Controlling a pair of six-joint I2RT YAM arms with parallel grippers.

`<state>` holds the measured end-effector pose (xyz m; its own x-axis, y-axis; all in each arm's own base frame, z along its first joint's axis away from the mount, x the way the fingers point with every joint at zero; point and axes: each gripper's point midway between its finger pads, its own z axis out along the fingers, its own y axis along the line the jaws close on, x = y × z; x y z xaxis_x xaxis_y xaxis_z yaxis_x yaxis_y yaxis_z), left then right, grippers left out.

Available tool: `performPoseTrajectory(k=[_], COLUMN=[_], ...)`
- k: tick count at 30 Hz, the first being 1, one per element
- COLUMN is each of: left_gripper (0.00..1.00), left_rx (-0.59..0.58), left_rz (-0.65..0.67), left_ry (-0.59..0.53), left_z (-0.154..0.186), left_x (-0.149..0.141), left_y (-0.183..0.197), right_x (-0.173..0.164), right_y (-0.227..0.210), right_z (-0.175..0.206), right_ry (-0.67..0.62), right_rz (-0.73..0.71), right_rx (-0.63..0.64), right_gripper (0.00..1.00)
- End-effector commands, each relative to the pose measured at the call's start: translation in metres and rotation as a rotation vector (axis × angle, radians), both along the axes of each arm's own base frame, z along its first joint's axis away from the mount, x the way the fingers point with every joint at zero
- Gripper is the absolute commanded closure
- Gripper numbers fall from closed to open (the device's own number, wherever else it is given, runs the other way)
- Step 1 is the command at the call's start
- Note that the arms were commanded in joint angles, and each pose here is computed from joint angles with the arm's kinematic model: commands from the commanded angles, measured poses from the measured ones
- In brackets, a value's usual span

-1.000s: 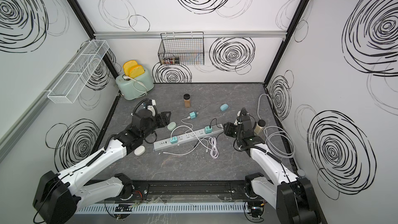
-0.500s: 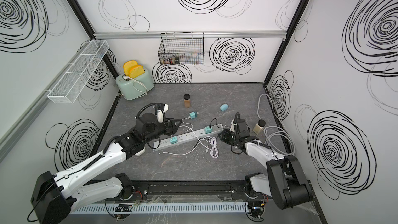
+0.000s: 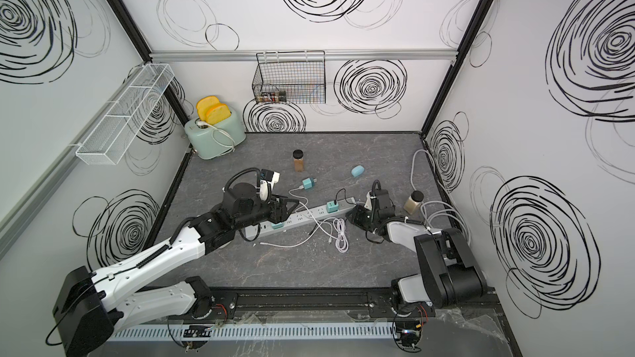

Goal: Charge the bluetooth headset
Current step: Pick up the charging cable from the center of the board.

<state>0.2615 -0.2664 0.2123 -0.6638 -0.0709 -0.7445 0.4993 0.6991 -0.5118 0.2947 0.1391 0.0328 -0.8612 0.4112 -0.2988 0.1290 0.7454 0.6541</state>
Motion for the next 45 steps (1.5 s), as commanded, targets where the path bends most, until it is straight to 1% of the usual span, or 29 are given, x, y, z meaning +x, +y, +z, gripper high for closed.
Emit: performPoseTrajectory(k=[1,7,9,10,13,14,17,22,24,26,27,29,31,34,36,40,45], left_gripper=[0.38,0.38,0.38,0.39,0.39,0.39,0.39,0.38,0.37,0.36,0.35,0.34,0.35,0.38,0.39,0.40,0.44], left_rx=[-0.035,-0.041,-0.040,-0.041,-0.042,-0.046,-0.054,-0.101,-0.119,-0.119,-0.116,-0.102,-0.094,-0.113,-0.111,-0.095,-0.104], left_rz=[-0.023,-0.021,-0.015,-0.012,-0.019,-0.030,-0.036,-0.027,-0.109,-0.160,-0.191,-0.234,-0.263,-0.341,-0.347,-0.381,-0.343], left_ry=[-0.021,-0.023,-0.026,-0.028,-0.034,-0.043,-0.090,-0.240,-0.362,-0.454,-0.497,-0.547,-0.552,-0.544,-0.544,-0.518,-0.476], left_z=[0.005,0.007,0.007,0.008,0.008,0.010,0.020,0.042,0.054,0.061,0.064,0.065,0.065,0.064,0.063,0.057,0.053], left_x=[-0.001,-0.002,-0.001,-0.001,0.000,0.000,0.004,0.014,0.008,0.002,-0.001,-0.002,0.000,-0.006,-0.005,-0.006,0.002], left_y=[-0.008,-0.008,-0.007,-0.007,-0.008,-0.011,-0.013,-0.017,-0.028,-0.038,-0.043,-0.053,-0.061,-0.078,-0.087,-0.107,-0.112], right_x=[0.008,0.010,0.010,0.011,0.015,0.017,0.023,0.034,0.039,0.042,0.044,0.046,0.046,0.046,0.043,0.040,0.041], right_y=[-0.002,-0.005,-0.006,-0.005,-0.004,-0.003,-0.006,-0.017,-0.016,-0.011,-0.008,-0.003,0.002,0.007,0.010,0.010,0.007], right_z=[-0.003,-0.014,-0.017,-0.016,-0.005,0.005,0.038,0.103,0.125,0.142,0.149,0.162,0.173,0.183,0.184,0.178,0.161], right_ry=[-0.006,0.016,0.018,0.013,-0.014,-0.033,-0.097,-0.272,-0.344,-0.389,-0.397,-0.402,-0.401,-0.394,-0.386,-0.377,-0.355], right_rz=[-0.046,-0.073,-0.077,-0.076,-0.069,-0.065,-0.060,-0.070,-0.055,-0.029,-0.015,0.010,0.035,0.080,0.107,0.129,0.144], right_rx=[0.027,0.019,0.017,0.020,0.038,0.038,0.016,-0.053,-0.056,-0.044,-0.037,-0.023,-0.010,-0.021,-0.047,-0.078,-0.118], right_gripper=[0.72,0.78,0.81,0.84,0.98,1.00,1.00,1.00,1.00,1.00,1.00,1.00,1.00,0.99,0.98,0.94,0.92])
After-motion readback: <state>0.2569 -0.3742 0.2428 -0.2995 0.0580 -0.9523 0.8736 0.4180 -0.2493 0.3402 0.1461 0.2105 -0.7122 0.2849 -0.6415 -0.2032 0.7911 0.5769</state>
